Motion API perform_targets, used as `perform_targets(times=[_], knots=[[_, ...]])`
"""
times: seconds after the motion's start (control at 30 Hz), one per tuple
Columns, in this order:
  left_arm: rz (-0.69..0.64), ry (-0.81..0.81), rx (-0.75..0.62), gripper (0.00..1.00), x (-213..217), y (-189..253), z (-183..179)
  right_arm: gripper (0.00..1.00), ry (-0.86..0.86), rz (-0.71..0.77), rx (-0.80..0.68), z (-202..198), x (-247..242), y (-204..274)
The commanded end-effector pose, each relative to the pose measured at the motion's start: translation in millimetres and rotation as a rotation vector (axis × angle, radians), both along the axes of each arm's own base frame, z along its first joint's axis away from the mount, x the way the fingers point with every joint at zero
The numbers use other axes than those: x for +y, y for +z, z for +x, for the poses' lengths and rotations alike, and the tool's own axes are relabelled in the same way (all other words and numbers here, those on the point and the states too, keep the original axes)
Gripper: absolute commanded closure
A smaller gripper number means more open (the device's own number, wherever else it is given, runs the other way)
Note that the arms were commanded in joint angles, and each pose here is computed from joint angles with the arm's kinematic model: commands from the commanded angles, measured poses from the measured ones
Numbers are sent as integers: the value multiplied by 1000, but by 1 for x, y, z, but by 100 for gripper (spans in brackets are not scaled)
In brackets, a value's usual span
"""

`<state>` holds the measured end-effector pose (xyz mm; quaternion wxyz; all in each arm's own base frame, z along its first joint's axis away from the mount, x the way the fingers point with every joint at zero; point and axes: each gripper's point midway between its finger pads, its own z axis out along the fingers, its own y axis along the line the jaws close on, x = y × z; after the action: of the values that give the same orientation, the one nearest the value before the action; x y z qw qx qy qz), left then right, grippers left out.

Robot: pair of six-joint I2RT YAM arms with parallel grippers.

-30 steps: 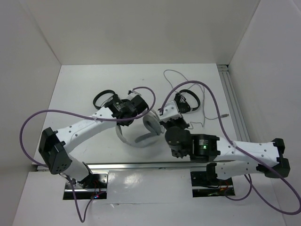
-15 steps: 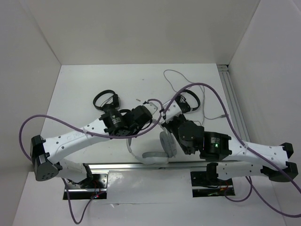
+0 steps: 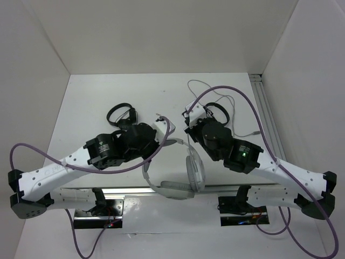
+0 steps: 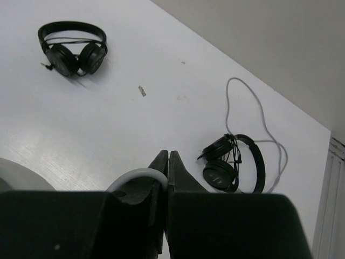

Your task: Wrap the headphones

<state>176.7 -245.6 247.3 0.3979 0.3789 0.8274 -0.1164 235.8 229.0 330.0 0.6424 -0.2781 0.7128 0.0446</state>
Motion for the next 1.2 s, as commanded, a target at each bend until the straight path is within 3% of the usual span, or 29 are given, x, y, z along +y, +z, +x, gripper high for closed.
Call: perform_targets(times=[0.0, 0.23, 0.5, 0.67, 0.9, 1.17], knots=[[-118, -130, -17, 100, -18, 24, -15, 97, 34, 83, 15, 9, 6, 18], [-13, -80, 9, 100, -20, 1, -4, 96, 138, 102, 44, 2, 24, 23], [66, 52, -26, 99, -13, 0, 17, 95, 74, 25, 91, 14, 24, -4], [-2, 36, -24, 99, -13, 14, 11, 96, -51, -15, 149, 41, 9, -33], [-86, -52, -27, 100, -18, 31, -2, 98, 3, -24, 211, 47, 20, -51], [-212, -136, -78, 100, -16, 61, -16, 94, 250, -43, 304, 34, 49, -59]])
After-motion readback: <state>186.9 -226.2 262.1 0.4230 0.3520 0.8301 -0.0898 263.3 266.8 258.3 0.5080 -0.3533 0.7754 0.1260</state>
